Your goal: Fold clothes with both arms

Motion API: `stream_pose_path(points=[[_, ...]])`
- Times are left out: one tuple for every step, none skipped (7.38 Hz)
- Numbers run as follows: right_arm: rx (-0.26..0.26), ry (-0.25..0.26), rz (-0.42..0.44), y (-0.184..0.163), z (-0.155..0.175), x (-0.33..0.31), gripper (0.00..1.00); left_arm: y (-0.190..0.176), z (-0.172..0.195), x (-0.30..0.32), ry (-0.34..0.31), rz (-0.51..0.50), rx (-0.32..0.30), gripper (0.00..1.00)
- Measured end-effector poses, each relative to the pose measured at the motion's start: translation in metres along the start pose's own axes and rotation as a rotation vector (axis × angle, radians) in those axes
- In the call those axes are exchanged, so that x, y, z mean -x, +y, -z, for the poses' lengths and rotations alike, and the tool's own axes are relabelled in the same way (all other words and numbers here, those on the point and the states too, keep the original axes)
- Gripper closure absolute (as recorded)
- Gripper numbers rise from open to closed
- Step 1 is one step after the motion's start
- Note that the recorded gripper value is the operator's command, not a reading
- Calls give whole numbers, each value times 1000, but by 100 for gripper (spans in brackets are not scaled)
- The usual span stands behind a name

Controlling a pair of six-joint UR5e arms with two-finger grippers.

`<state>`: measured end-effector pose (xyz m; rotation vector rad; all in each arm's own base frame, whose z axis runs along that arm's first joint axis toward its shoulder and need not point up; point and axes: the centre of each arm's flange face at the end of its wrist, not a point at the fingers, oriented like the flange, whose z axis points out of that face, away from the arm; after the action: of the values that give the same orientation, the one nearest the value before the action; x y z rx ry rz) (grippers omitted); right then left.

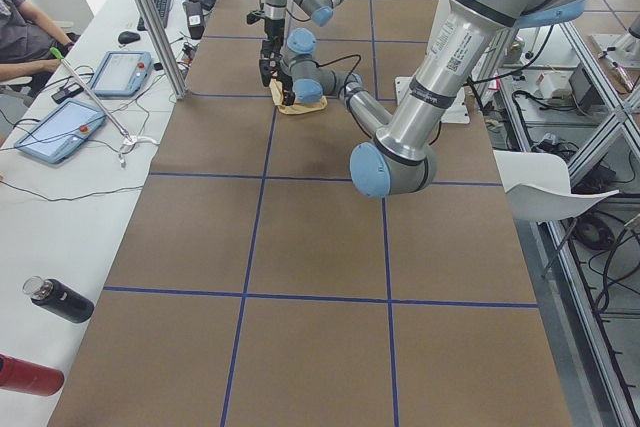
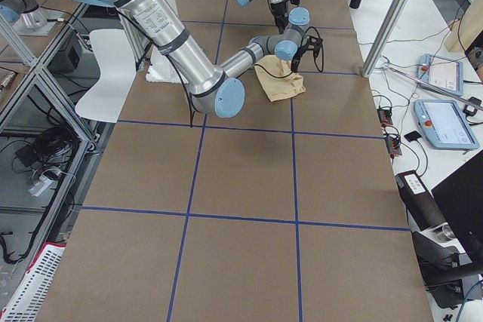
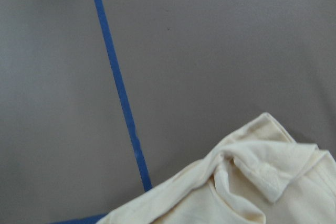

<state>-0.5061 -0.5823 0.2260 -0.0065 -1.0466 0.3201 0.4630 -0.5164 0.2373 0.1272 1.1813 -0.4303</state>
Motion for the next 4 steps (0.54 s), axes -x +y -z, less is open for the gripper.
stream_pose_path(points=[[25,22,25,34,-12,-4,0,-1,8,3,-5,2,7,1],[27,56,72,64,-26,-5,0,-1,11,6,-10,-7,10,1],[12,91,158,89,-41,-4,0,-2,12,11,-14,-27,9,1],[-5,128,265,101,-51,-3,1,-3,13,15,-18,-40,8,1]])
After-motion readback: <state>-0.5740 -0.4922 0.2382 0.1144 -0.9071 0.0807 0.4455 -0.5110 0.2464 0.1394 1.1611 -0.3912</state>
